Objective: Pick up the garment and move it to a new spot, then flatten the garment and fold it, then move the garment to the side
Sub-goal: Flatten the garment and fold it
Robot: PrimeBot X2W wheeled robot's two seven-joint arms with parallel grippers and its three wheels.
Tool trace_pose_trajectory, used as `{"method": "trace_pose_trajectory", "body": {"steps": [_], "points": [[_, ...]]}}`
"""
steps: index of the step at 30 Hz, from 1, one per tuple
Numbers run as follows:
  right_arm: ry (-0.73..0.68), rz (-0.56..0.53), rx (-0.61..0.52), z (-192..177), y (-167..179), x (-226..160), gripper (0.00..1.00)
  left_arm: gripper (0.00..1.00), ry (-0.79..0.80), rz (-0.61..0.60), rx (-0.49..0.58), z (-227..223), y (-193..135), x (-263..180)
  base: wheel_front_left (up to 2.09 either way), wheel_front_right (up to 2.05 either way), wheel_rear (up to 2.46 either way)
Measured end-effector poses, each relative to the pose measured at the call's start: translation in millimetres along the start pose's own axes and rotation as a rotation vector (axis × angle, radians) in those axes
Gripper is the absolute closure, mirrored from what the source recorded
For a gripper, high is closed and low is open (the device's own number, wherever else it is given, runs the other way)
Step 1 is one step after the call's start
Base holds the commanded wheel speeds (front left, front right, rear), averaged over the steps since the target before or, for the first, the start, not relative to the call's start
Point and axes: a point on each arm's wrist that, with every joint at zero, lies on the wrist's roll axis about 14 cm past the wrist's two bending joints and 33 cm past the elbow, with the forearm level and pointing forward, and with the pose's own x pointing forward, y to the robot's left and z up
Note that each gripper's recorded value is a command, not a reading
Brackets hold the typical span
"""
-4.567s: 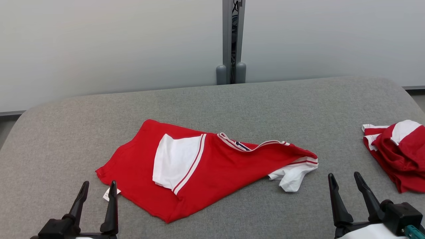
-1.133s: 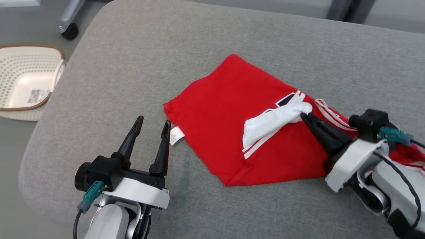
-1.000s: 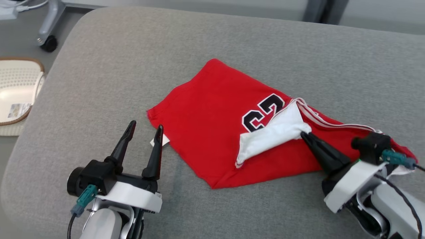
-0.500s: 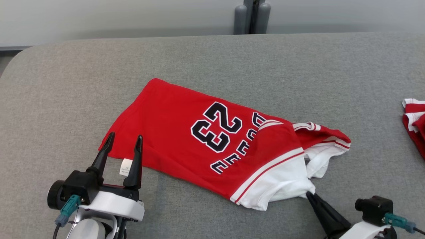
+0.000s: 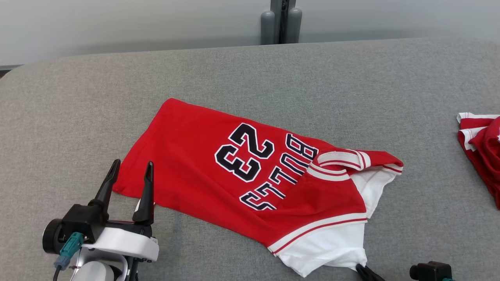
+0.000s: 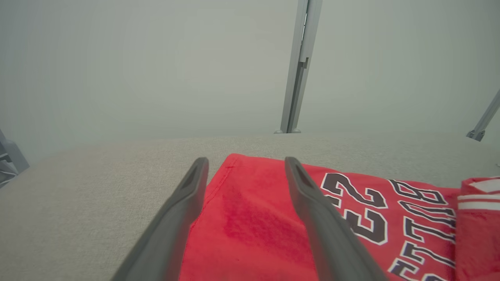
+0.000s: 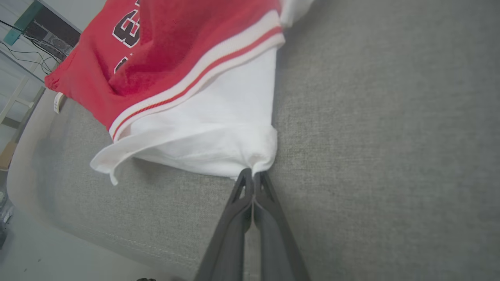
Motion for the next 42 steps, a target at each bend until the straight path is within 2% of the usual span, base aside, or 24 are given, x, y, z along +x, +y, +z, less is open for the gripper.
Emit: {"method": "trace_pose_trajectory", "body": {"steps": [1, 2, 7, 18, 23, 29, 35, 42], "points": [[-0.002, -0.006, 0.003, 0, -1, 0, 0.22, 0.0, 0.001, 0.008, 0.0, 0, 2, -1, 0.0, 0.0, 0.0], [-0.005, -0.008, 0.007, 0, -1, -1, 0.0, 0.0, 0.002, 0.011, 0.001, 0, 3, -2, 0.0, 0.0, 0.0], [-0.086, -0.01, -0.03, 23, -2, -1, 0.0, 0.0, -0.004, 0.03, 0.005, 4, 8, -6, 0.0, 0.0, 0.0], [-0.492, -0.063, -0.237, 142, -11, -29, 0.0, 0.0, -0.047, 0.047, 0.014, 20, 7, -15, 0.0, 0.0, 0.0], [-0.622, -0.083, -0.305, 176, -3, -39, 0.0, 0.0, -0.094, 0.062, 0.035, 37, 9, -21, 0.0, 0.0, 0.0], [-0.681, -0.088, -0.35, 182, 15, -43, 0.0, 0.0, -0.105, 0.083, 0.051, 41, 12, -44, 0.0, 0.0, 0.0], [-0.648, -0.078, -0.343, 158, 29, -42, 0.0, 0.0, -0.097, 0.095, 0.063, 40, 15, -67, 0.0, 0.0, 0.0], [-0.611, -0.108, -0.318, 140, 23, -45, 0.0, 0.0, -0.085, 0.093, 0.067, 38, 14, -76, 0.0, 0.0, 0.0]]}}
